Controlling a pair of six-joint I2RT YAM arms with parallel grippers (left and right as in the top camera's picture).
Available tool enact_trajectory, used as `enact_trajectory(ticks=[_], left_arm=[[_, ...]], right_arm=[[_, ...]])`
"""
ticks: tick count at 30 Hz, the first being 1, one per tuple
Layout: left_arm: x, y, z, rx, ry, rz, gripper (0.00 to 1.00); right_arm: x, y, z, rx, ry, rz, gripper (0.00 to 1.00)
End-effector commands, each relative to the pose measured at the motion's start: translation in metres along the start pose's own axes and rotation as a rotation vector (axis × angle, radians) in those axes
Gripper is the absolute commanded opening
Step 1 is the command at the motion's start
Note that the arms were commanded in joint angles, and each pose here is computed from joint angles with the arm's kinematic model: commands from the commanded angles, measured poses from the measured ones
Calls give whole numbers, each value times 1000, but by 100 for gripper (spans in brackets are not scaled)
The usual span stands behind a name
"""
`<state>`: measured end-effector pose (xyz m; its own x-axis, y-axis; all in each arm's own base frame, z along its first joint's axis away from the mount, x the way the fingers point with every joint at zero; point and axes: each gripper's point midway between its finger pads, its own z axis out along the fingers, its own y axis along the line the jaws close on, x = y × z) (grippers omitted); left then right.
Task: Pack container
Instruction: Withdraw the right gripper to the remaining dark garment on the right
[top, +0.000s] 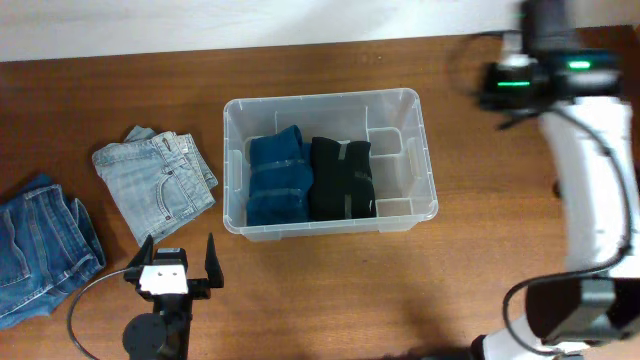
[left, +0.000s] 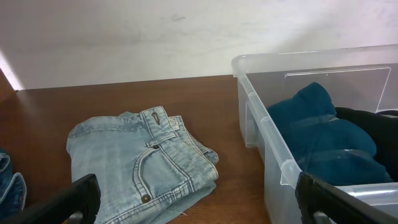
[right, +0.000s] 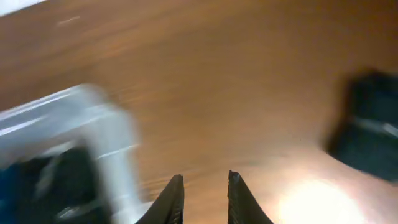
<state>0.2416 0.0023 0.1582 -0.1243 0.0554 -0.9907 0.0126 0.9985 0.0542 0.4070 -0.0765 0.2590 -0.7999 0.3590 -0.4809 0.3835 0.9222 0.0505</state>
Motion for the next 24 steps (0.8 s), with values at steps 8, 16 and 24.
enact_trajectory(ticks=[8, 16, 24], left_arm=[[3, 2, 1, -9, 2, 15, 100], [3, 2, 1, -9, 2, 15, 100], [3, 2, 1, -8, 2, 15, 100]], right_arm=[[33, -236, 20, 226, 122, 579, 45], [58, -271, 66, 29, 221, 717, 74], [72, -280, 131, -1, 307, 659, 78]])
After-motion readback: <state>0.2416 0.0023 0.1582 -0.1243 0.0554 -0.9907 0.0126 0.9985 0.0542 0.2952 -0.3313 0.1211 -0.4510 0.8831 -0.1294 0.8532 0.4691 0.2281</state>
